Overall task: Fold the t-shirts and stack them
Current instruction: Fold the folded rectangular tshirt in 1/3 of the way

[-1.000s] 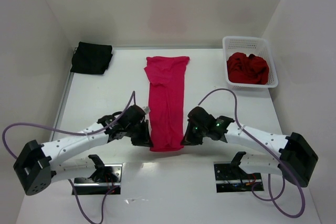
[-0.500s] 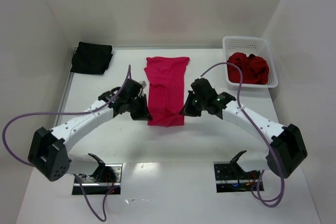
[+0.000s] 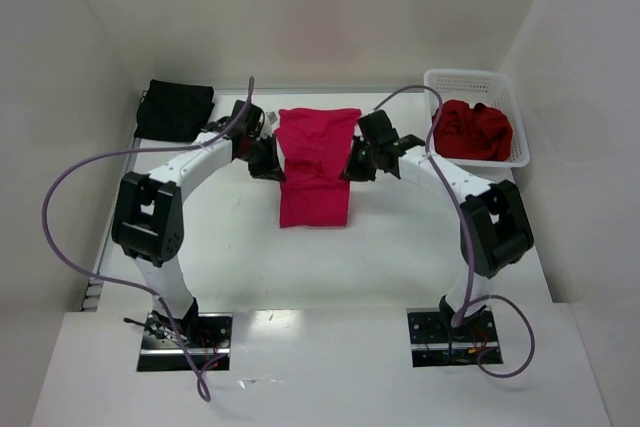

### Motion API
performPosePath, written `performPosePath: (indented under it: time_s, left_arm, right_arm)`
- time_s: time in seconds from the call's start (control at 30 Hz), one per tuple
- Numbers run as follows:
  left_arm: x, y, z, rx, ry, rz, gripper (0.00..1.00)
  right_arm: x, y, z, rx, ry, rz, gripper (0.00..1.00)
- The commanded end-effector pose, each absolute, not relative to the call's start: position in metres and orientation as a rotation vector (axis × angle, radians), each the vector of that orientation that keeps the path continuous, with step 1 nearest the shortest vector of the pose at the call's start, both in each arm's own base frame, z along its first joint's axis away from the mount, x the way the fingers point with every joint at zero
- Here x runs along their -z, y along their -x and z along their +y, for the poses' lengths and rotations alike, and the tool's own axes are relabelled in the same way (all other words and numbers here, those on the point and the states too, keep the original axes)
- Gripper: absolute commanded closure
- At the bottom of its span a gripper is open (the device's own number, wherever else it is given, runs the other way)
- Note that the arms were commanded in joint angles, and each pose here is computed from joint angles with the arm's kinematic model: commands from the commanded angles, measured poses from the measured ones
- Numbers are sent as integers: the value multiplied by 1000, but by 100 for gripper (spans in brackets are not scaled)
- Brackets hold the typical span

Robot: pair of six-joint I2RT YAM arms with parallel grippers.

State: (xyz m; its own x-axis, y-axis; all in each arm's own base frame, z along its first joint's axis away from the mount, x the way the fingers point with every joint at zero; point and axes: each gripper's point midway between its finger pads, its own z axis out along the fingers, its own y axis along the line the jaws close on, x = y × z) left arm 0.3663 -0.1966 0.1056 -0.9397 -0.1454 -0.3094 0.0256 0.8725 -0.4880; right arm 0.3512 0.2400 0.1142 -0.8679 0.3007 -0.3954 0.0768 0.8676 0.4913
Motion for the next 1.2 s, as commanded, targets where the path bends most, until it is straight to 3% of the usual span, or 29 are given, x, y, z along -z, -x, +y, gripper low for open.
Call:
performPosePath:
  time_s: [0.0,0.2,0.33,0.37,0.43,0.5,0.57,0.67,0.8,0.93,1.07,1.1,1.17]
  left_arm:
    - [-116,-393,-198,752,-21,2657,100]
    - [-101,-418,-196,777,1,2669,99]
    - [-88,-427,-199,790,4,2690,91]
    - [-79,-428,-195,784,25,2709,89]
    - [-78,-433,-192,782,36,2704,74]
    - [-77,-439,-188,780,46,2694,68]
    - [-78,-443,-184,778,57,2681,55]
    - [-90,-452,-178,817,65,2635,47]
    - [-104,-463,-171,824,73,2587,42]
    - [-117,-458,-182,922,-5,2540,39]
    - [-130,-449,-194,1040,-139,2493,36]
    - [-129,-447,-193,1030,-171,2492,34]
    - [-131,-438,-195,1025,-207,2493,34]
  right_arm:
    - [-133,-398,236,-636,-249,2464,100]
    - [-107,-432,231,-596,-259,2496,100]
    - [-89,-442,226,-584,-274,2519,99]
    - [-85,-441,228,-597,-269,2532,97]
    - [-80,-446,227,-605,-277,2532,87]
    - [-79,-450,229,-611,-274,2519,79]
    - [-80,-453,230,-616,-271,2508,75]
    - [-94,-464,236,-655,-253,2451,72]
    - [-121,-485,236,-697,-248,2354,61]
    - [-142,-498,240,-722,-234,2289,43]
    - [-145,-503,231,-712,-256,2281,34]
    - [-145,-503,230,-712,-256,2281,28]
    - [-143,-497,221,-689,-276,2294,28]
